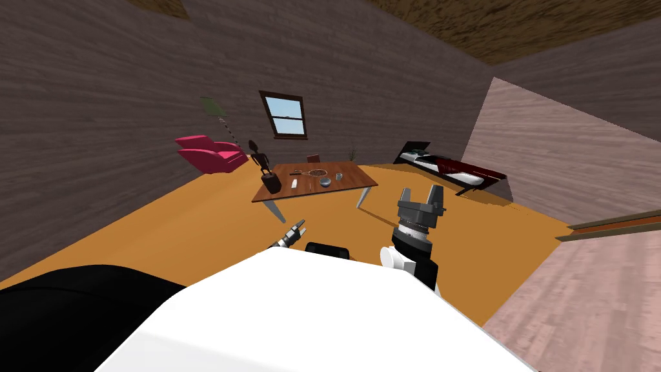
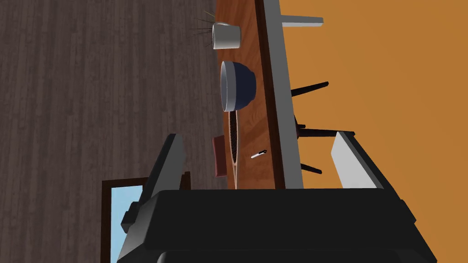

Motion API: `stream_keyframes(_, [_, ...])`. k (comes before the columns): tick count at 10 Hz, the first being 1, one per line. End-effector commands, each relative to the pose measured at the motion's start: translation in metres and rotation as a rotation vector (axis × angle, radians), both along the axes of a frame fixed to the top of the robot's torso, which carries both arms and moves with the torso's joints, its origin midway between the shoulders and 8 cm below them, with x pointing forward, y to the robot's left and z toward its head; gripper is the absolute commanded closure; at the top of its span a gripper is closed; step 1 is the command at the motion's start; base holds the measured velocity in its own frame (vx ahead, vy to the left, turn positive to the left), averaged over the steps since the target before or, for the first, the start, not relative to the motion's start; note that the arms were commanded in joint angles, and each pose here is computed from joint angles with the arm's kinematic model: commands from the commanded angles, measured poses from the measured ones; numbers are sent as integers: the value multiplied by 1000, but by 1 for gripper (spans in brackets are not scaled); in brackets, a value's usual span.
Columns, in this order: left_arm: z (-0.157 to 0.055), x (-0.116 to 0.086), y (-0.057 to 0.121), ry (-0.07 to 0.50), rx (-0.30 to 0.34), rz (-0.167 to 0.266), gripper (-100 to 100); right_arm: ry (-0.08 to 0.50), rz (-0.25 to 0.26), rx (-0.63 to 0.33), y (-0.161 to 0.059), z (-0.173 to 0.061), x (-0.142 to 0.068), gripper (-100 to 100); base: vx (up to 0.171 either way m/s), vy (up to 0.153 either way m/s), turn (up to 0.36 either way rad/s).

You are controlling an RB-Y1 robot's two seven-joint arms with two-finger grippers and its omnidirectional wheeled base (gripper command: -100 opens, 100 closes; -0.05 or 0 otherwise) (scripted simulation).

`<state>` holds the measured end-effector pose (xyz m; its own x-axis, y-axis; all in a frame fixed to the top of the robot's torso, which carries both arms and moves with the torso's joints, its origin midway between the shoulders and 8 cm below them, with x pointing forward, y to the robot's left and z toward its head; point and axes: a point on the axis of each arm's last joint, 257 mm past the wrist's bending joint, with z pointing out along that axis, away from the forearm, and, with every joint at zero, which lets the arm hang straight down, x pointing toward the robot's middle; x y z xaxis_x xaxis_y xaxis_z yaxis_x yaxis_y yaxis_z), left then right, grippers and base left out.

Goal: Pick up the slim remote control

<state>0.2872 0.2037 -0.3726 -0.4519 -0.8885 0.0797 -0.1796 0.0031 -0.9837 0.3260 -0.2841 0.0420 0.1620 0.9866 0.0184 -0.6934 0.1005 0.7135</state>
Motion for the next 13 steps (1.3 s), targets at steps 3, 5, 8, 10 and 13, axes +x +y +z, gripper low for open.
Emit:
stream_keyframes(3, [-42,-32,17,121,21,-20,-100,0,0,0,0,0,0,0,-5,-24,-179])
stream_keyframes(5, [-63,-55,28,197,31,-45,-100,0,0,0,0,0,0,0,0,-22,-218])
stream_keyframes(8, [-95,-90,52,308,60,-51,-100,0,0,0,0,0,0,0,5,-17,-184])
stream_keyframes(10, [-107,-100,63,341,77,-38,-100,0,0,0,0,0,0,0,9,-8,-129])
stream_keyframes(13, [-136,-155,102,497,121,-63,-100,0,0,0,0,0,0,0,28,-9,-347])
